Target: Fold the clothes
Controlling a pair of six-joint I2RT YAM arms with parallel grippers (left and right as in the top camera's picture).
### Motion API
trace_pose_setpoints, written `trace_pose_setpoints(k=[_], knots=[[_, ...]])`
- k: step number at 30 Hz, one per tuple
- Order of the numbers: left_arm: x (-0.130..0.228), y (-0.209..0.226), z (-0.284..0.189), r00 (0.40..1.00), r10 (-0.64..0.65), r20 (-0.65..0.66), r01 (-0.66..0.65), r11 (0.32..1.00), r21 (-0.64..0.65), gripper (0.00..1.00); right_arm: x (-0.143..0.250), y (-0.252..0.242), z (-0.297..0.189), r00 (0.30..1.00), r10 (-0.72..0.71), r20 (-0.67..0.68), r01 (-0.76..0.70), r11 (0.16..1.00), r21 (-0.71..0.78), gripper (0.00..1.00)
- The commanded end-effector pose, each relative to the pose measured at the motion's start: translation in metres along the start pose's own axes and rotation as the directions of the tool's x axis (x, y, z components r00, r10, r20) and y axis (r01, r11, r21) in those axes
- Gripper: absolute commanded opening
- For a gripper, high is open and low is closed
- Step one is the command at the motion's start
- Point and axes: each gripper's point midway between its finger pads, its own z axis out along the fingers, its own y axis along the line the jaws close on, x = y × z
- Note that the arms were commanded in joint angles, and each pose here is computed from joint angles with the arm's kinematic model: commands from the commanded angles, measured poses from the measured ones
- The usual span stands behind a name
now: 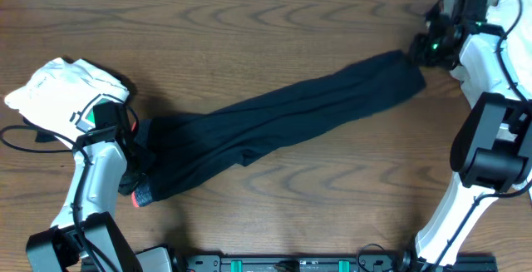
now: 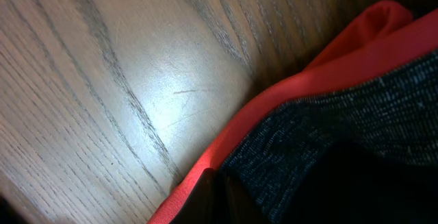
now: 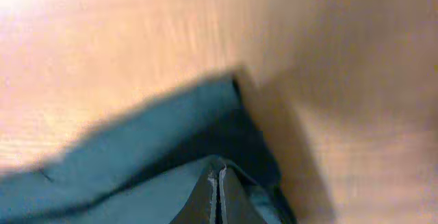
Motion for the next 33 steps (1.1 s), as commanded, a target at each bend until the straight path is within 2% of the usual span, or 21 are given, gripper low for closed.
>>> trace_pose_setpoints(k=[1,8,9,10,11,13,22,25,33], knots=[[0.001,0.002,0.002,1.000,-0.020,-0.003,0.020,1.000,-0.008,0.06,-0.018,0.003,-0.003,0.990,0.132,0.049,-0.128,0.989,-0.076,0.01],[0.000,0.002,0.002,1.000,-0.020,-0.002,0.020,1.000,-0.007,0.06,-0.022,0.009,0.010,0.992,0.111,0.067,-0.105,0.991,-0.083,0.04],[0.000,0.002,0.002,1.000,-0.020,-0.002,0.020,1.000,-0.007,0.06,-0.023,0.009,0.012,0.992,0.108,0.068,-0.103,0.992,-0.078,0.08],[0.001,0.002,0.002,1.000,-0.020,-0.003,0.020,1.000,-0.008,0.06,-0.022,0.009,0.015,0.992,0.110,0.068,-0.105,0.992,-0.073,0.23],[0.001,0.002,0.002,1.000,-0.020,-0.003,0.020,1.000,-0.008,0.06,-0.022,0.008,0.018,0.991,0.115,0.067,-0.111,0.992,-0.066,0.32],[0.001,0.002,0.002,1.000,-0.020,-0.003,0.020,1.000,-0.008,0.06,-0.018,0.007,0.023,0.992,0.118,0.053,-0.115,0.991,-0.063,0.36],[0.001,0.002,0.002,1.000,-0.020,-0.003,0.020,1.000,-0.008,0.06,0.014,-0.017,0.017,0.989,0.130,-0.066,-0.132,0.991,-0.017,0.36],[0.000,0.002,0.002,1.000,-0.020,-0.002,0.020,1.000,-0.007,0.06,0.027,-0.029,0.015,0.986,0.127,-0.111,-0.123,0.991,0.045,0.35],[0.001,0.002,0.002,1.000,-0.020,-0.003,0.020,1.000,-0.008,0.06,0.033,-0.033,0.022,0.984,0.124,-0.127,-0.114,0.990,0.082,0.34]])
